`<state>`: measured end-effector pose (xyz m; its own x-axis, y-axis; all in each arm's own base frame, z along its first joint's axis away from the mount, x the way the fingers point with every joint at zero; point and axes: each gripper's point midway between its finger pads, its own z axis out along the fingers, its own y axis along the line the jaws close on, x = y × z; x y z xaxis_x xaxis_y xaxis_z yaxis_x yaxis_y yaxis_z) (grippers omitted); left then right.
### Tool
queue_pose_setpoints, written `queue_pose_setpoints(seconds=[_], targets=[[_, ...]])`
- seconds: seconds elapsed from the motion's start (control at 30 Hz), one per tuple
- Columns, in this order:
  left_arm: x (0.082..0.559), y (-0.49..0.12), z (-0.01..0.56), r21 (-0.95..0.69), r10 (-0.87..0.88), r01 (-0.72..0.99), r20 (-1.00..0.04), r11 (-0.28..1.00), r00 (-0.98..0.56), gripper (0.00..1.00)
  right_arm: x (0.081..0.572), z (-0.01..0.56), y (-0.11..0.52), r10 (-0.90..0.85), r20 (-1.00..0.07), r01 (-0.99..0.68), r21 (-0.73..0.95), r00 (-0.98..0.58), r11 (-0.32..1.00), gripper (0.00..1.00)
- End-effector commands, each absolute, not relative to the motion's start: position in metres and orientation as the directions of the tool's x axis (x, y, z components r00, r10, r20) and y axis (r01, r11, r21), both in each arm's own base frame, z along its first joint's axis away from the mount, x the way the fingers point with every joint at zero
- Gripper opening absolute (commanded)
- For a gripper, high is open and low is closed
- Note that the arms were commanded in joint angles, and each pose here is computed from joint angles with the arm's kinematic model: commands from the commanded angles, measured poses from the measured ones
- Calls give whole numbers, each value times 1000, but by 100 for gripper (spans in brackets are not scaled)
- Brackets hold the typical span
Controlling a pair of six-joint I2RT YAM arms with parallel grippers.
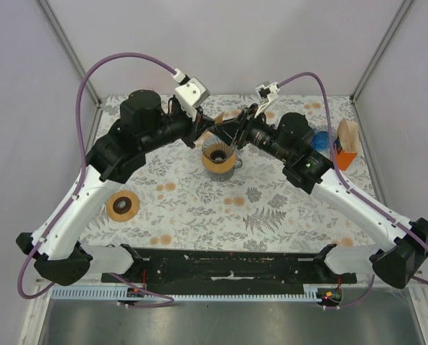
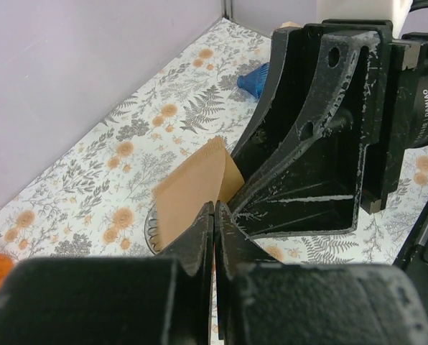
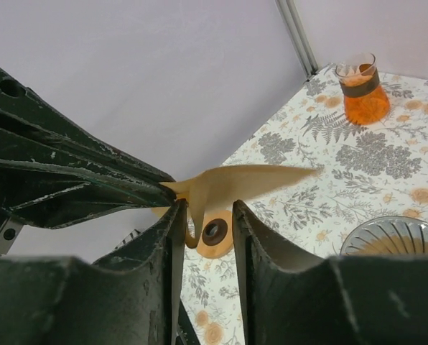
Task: Place the coffee filter in the dripper
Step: Adjust the coffee filter.
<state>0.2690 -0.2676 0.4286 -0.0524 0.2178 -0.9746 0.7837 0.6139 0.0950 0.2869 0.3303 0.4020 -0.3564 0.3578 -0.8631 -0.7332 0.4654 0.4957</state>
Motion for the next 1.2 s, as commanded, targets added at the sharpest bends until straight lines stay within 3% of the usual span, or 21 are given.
queue_pose_setpoints(seconds=[0.0,0.53,0.63,0.73,1.03,1.17], targets=[[256,-268,436,71,183,805,-982,589,-48,2,292,440,319,437,-856,-747,477,-276,463,36],[258,-266,438,111,200,802,-980,587,-10,2,293,440,332,431,-842,-763,503,-325,407,35],[261,-263,440,127,206,792,-979,598,1,2,296,436,332,426,-842,-751,509,-332,421,21],[268,-252,444,182,234,749,-971,637,37,2,303,430,323,434,-845,-718,509,-312,475,0],[283,-238,424,406,437,659,-890,633,129,2,302,431,323,435,-846,-722,505,-307,472,0],[285,-236,421,469,491,634,-857,614,159,21,301,432,324,435,-845,-725,507,-311,466,0]])
